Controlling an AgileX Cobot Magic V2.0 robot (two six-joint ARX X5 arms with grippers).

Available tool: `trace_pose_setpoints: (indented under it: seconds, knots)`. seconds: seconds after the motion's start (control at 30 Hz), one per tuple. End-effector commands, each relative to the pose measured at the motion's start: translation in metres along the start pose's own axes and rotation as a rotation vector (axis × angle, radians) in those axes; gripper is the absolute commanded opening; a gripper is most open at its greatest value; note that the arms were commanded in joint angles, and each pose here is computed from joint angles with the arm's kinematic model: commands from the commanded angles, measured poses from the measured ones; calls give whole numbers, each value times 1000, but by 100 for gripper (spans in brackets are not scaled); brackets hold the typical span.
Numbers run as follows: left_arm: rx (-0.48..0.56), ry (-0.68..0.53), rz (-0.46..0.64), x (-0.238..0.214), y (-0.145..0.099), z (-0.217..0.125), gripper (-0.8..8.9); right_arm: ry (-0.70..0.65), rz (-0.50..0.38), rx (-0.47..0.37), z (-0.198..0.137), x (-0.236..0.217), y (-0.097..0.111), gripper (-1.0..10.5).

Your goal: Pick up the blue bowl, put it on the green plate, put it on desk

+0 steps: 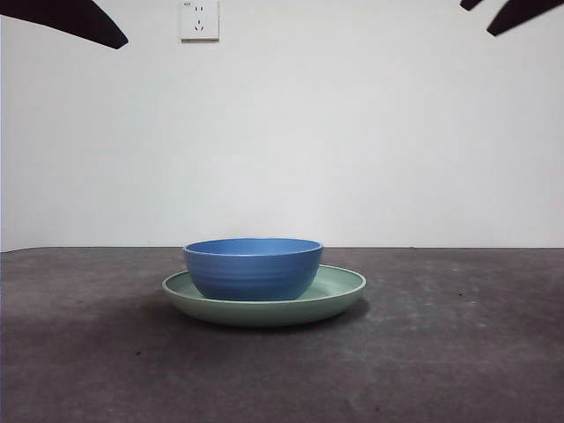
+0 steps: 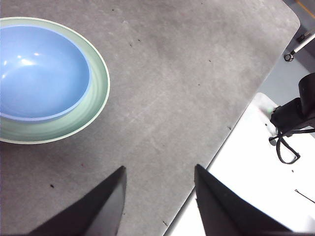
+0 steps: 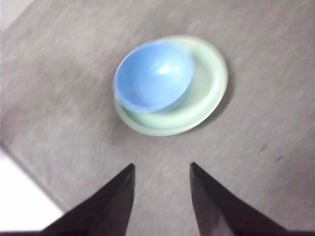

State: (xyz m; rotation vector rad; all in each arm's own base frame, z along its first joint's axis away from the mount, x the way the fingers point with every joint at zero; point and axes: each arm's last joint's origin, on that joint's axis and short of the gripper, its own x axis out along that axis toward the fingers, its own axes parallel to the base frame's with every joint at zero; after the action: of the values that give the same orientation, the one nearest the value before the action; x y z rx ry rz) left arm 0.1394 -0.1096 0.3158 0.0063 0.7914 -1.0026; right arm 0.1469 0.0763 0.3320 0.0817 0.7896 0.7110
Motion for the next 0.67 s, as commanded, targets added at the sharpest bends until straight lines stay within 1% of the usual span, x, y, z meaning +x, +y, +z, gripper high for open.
trace_pose_setpoints:
  seconds: [0.03,0.1,0.3,0.67]
  knots:
    - [14,-9,-11,0,-1,3,225,18,55,-29,-13,3,4,178]
    - [13,-9,-11,0,-1,3,225,19,96,-46,-25,5,6,178]
    - [14,-9,-11,0,-1,3,225,45,118,-53,-48,10,6,178]
    - [12,-6,-11,0,-1,3,225,35,122,-60,-50,9,6,178]
